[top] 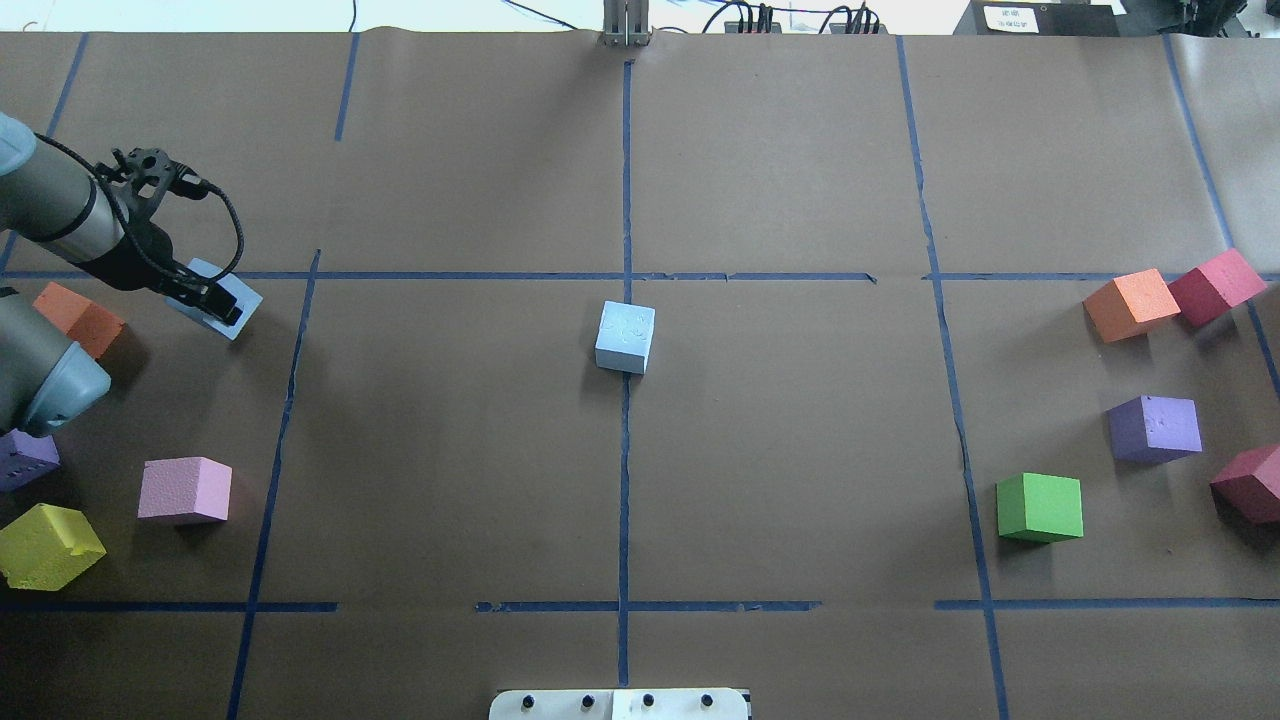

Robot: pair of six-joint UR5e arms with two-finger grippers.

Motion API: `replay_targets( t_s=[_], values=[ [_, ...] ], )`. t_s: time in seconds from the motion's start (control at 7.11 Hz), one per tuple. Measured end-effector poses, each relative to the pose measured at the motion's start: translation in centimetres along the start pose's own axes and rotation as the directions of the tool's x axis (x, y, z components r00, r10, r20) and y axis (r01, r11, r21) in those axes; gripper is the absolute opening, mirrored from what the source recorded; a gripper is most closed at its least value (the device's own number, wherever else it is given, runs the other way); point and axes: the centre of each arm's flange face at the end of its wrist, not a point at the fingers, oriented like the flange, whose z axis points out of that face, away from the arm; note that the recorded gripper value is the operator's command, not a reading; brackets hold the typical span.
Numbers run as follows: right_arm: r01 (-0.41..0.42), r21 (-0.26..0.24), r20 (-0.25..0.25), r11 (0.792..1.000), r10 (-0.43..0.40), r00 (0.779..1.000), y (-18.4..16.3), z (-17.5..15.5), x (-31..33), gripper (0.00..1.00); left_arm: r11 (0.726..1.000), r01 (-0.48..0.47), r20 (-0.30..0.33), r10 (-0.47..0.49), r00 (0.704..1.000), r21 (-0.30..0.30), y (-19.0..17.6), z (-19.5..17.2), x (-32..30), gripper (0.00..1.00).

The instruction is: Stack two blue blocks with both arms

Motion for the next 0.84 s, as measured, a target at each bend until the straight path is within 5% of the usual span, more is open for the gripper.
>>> replay_targets(
  t_s=[0.28, 0.84],
  values=[
    [0.0, 0.002, 0.004, 1.0, 0.0, 1.0, 0.0, 0.0, 0.0, 1.0, 0.993, 0.115, -0.005, -0.115, 0.993, -0.018, -6.4, -3.1, 11.3, 0.25],
    [0.0, 0.003, 0.007, 1.0, 0.0, 1.0, 0.0, 0.0, -0.1, 1.0, 0.968, 0.249, 0.003, -0.249, 0.968, 0.001, -14.3, -0.3, 36.0, 0.28]
  ],
)
